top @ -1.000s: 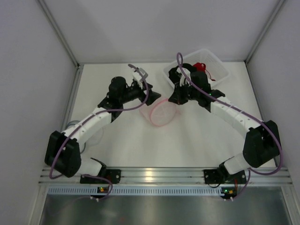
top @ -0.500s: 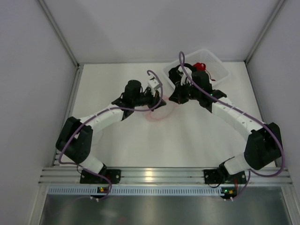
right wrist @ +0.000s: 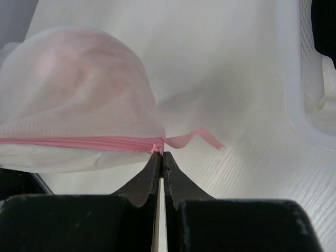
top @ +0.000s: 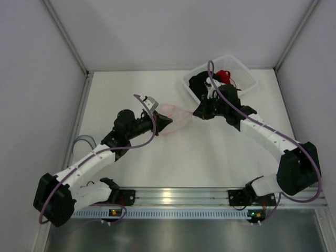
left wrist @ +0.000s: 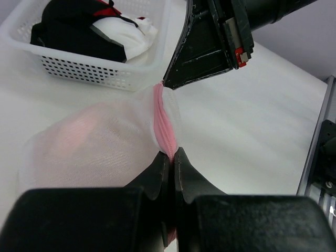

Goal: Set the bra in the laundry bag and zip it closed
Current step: Zip the laundry bag at the center of the board, then place the laundry bag at the corner of the board.

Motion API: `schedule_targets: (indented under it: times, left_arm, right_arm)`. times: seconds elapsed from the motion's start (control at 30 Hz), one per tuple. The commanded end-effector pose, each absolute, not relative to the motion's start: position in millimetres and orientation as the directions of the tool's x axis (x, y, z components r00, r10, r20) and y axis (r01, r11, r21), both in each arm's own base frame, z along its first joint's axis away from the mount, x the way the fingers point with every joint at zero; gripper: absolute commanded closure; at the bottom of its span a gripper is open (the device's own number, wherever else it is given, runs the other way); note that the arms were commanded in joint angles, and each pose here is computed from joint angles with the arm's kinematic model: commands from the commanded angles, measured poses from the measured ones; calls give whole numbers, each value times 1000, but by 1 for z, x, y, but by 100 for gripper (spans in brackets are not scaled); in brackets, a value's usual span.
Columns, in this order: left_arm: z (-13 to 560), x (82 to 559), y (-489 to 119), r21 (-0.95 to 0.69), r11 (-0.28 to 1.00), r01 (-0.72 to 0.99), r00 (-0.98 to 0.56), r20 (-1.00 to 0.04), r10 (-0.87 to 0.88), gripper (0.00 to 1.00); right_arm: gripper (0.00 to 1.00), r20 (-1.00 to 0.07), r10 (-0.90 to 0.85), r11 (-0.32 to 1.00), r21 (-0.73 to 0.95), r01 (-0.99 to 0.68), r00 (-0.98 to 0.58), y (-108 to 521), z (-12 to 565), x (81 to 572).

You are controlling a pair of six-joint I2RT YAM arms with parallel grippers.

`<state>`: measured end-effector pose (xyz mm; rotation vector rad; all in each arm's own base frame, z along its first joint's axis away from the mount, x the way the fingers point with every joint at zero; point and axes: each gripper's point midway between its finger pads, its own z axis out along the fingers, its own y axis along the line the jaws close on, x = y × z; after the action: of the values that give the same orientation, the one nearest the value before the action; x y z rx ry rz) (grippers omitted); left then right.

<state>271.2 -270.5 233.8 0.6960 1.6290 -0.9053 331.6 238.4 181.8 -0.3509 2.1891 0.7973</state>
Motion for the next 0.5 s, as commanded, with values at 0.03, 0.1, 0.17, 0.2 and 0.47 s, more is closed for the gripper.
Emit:
schedule_targets:
  times: [0.03, 0.1, 0.17, 0.2, 0.47]
  left_arm:
    - [252, 265, -249, -261, 607, 751, -216, -965, -148, 100]
    - [250, 269, -240, -287, 648, 706, -224, -958, -181, 100]
    - [248, 280, -224, -330, 722, 608, -228, -944, -240, 100]
    - [247, 282, -219, -365, 739, 567, -244, -931, -272, 100]
    - [265, 301, -188, -452, 795, 404, -215, -892, -397, 100]
  right_arm:
    - [100, -789, 54, 813, 390, -432, -612, 221, 191, 349]
    - [100, -779, 56, 806, 405, -433, -624, 223, 186, 347]
    - [100, -765, 60, 806, 416, -421, -641, 223, 179, 344]
    - [100, -760, 59, 808, 417, -416, -648, 223, 176, 343]
    - [100, -742, 45, 817, 413, -403, -669, 217, 161, 335]
